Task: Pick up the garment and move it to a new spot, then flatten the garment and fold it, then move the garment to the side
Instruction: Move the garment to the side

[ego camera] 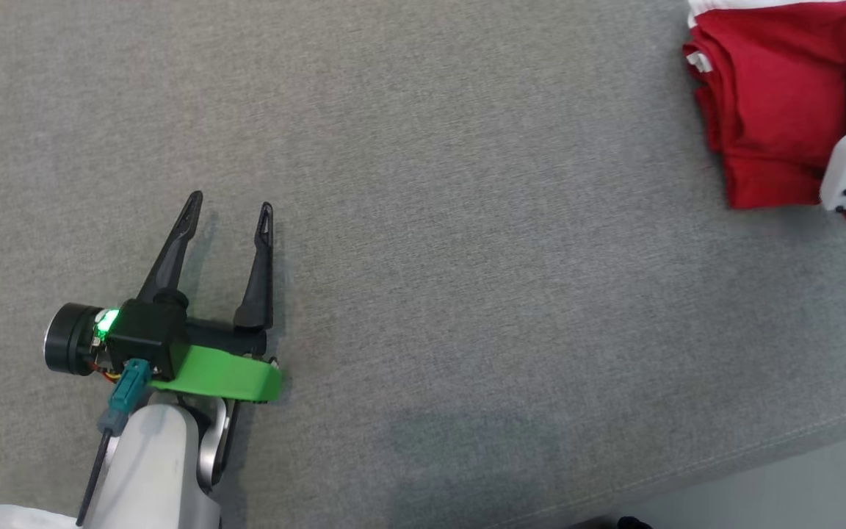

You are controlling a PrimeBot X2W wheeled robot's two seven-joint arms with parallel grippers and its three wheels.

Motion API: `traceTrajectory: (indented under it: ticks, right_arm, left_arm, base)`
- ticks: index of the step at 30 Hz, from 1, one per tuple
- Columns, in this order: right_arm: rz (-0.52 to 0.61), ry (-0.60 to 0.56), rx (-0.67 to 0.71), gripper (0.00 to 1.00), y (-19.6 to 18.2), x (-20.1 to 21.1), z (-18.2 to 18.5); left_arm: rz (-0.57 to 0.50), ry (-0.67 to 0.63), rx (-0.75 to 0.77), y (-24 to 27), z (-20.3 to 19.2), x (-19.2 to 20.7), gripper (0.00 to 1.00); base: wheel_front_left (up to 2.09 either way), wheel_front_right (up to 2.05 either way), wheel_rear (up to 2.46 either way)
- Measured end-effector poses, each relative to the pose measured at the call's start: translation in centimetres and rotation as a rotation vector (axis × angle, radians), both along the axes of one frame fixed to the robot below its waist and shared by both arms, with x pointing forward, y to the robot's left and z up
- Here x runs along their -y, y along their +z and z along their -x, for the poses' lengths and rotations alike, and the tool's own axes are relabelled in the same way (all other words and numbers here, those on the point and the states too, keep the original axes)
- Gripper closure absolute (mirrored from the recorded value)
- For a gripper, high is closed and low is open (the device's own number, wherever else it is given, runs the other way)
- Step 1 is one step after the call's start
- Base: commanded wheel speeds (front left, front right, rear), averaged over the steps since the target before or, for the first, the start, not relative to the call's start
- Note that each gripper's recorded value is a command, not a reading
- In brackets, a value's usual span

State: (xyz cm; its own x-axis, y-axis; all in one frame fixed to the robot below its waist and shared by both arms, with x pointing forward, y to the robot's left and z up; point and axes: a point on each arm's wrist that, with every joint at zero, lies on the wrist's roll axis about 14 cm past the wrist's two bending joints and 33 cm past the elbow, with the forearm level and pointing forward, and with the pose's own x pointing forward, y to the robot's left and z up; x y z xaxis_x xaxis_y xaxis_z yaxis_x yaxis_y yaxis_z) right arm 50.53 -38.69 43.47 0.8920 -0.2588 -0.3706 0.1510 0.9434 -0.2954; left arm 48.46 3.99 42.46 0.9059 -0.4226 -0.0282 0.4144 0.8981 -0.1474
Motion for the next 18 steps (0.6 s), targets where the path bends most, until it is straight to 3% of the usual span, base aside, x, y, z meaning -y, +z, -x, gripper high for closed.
traceTrajectory:
  ticks: [1,2,3,12,15,18]
  right_arm:
    - [0.013,-0.001,-0.003,1.0,0.0,0.4,-0.5]
    - [0.013,-0.001,-0.003,0.69,0.0,0.4,-0.5]
    - [0.028,-0.004,-0.003,0.0,0.1,0.8,-1.1]
    - [0.121,-0.006,0.057,0.0,1.7,2.4,-4.4]
    - [0.101,0.032,0.16,0.0,3.3,0.0,-5.5]
    - [0.056,0.12,0.257,0.0,4.5,-5.1,-6.6]
  left_arm:
    - [-0.005,0.015,-0.006,-0.3,0.0,-0.6,0.0]
    - [-0.005,0.015,-0.006,-0.3,0.0,-0.6,0.0]
    - [-0.011,0.03,-0.013,-0.6,-0.1,-1.2,0.0]
    - [-0.039,0.106,-0.053,-2.2,0.0,-4.2,0.0]
    - [-0.039,0.118,-0.043,-1.7,0.1,-4.4,0.0]
    - [-0.034,0.13,-0.032,-0.9,0.2,-4.6,0.0]
  base:
    - [0.0,0.0,0.0]
    - [0.0,0.0,0.0]
    - [0.0,0.0,0.0]
    - [0.0,0.0,0.0]
    - [0.0,0.0,0.0]
    - [0.0,0.0,0.0]
